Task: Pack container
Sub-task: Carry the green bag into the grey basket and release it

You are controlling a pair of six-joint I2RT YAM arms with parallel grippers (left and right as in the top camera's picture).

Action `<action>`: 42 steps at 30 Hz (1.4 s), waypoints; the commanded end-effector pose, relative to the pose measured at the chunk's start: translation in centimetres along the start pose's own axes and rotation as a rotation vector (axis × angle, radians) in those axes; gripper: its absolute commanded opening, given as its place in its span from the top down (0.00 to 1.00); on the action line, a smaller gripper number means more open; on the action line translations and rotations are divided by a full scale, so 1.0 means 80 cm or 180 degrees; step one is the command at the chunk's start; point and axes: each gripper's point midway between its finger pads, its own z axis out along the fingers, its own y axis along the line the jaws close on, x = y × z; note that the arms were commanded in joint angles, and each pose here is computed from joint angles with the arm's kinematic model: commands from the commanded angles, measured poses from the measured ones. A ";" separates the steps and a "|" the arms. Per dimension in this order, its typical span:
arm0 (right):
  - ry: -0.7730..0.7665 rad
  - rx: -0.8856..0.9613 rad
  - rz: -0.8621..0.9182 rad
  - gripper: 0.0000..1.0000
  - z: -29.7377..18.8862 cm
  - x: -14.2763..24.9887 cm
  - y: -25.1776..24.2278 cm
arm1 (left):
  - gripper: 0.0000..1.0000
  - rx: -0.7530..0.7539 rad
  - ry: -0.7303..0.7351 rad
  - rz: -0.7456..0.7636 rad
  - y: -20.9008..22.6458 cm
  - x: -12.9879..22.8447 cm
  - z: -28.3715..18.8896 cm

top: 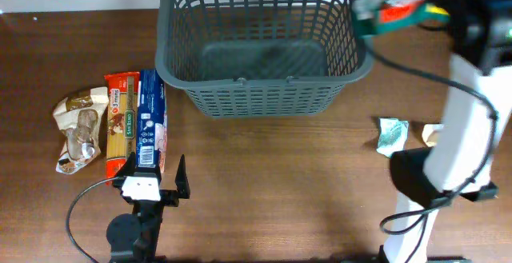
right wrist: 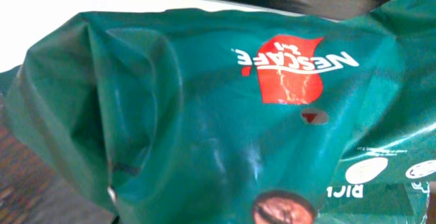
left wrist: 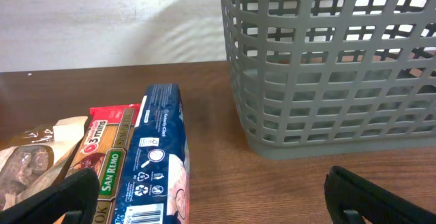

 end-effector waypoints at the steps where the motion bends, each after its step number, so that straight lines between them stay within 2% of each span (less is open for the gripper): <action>1: -0.0092 -0.0317 -0.0472 0.96 0.028 -0.009 0.064 | 0.01 0.0029 0.0001 -0.0030 -0.002 0.003 0.001; 8: 0.0355 -0.0642 -0.0648 0.97 0.136 0.056 0.142 | 0.01 0.0030 0.0001 -0.0030 -0.003 0.003 0.001; 14: 0.0740 -0.0714 -0.0651 0.96 0.189 0.120 0.159 | 0.01 0.0029 0.0001 -0.0030 -0.002 0.003 0.001; 19: 0.1156 -0.0762 -0.0673 0.96 0.225 0.194 0.167 | 0.01 0.0029 0.0001 -0.0030 -0.002 0.003 0.001; 27: 0.1661 -0.0793 -0.0604 0.96 0.252 0.290 0.175 | 0.01 0.0029 0.0001 -0.0030 -0.002 0.003 0.001; 33: 0.1734 -0.0799 -0.0610 0.96 0.249 0.299 0.175 | 0.01 0.0029 0.0001 -0.0030 -0.002 0.003 0.001; 34: 0.1714 -0.0795 -0.0610 0.83 0.247 0.294 0.174 | 0.01 0.0029 0.0001 -0.0030 -0.002 0.003 0.001; 35: 0.1675 -0.0779 -0.0610 0.65 0.243 0.286 0.172 | 0.01 0.0030 0.0001 -0.0030 -0.003 0.003 0.001; 38: 0.1459 -0.0609 -0.0634 0.32 0.221 0.236 0.157 | 0.01 0.0029 0.0001 -0.0030 -0.002 0.003 0.001; 40: 0.1162 -0.0345 -0.0654 0.22 0.190 0.175 0.133 | 0.01 0.0029 0.0001 -0.0030 -0.002 0.003 0.001; 42: 0.0877 -0.0063 -0.0651 0.20 0.155 0.121 0.109 | 0.01 0.0029 0.0001 -0.0030 -0.002 0.003 0.001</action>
